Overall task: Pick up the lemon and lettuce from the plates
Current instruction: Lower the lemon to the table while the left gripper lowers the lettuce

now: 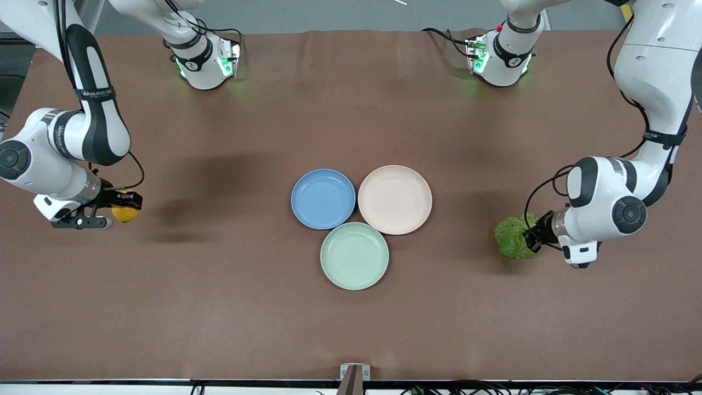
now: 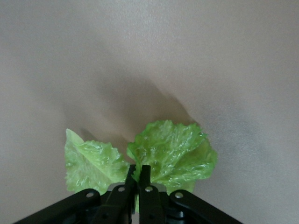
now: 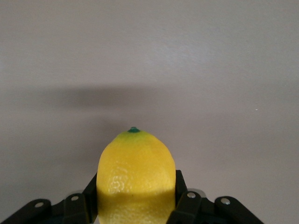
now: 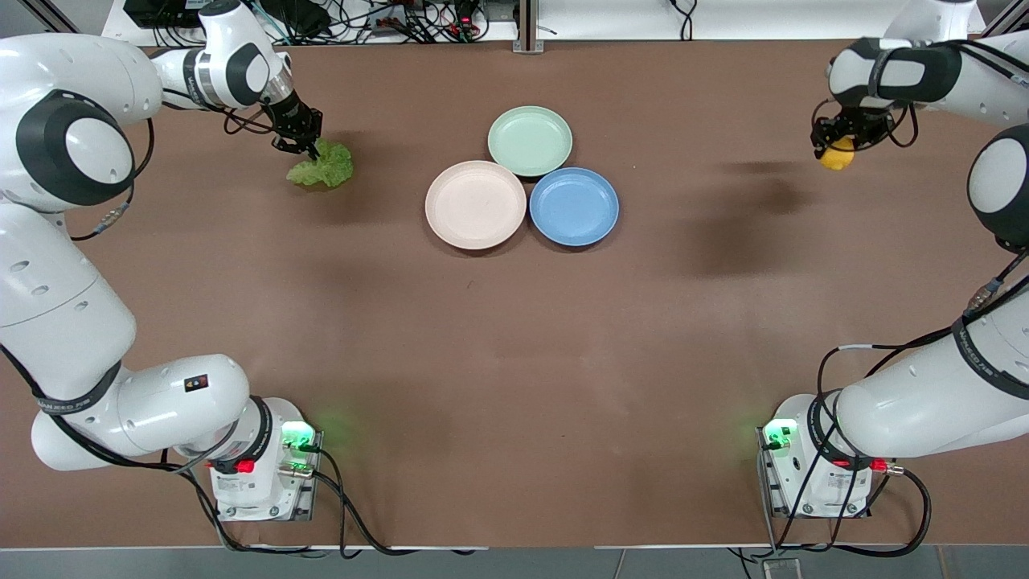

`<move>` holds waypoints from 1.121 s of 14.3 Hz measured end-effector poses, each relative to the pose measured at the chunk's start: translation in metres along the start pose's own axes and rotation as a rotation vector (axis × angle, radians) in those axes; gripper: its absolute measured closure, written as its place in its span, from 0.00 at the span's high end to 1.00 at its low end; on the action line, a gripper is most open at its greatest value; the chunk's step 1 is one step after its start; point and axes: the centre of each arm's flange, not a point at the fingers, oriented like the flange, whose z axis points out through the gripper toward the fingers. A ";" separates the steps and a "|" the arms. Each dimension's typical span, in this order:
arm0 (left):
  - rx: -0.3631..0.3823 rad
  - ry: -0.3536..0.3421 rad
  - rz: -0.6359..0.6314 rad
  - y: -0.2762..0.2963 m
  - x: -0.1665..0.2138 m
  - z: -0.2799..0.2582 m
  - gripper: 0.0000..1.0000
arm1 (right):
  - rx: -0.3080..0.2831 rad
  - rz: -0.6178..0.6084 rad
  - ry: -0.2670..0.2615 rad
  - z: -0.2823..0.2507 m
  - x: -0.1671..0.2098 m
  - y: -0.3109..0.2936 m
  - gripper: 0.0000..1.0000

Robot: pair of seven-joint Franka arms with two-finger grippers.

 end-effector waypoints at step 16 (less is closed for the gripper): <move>-0.134 0.080 0.056 0.042 -0.015 -0.070 0.94 | 0.001 0.100 -0.022 0.102 -0.017 0.055 0.62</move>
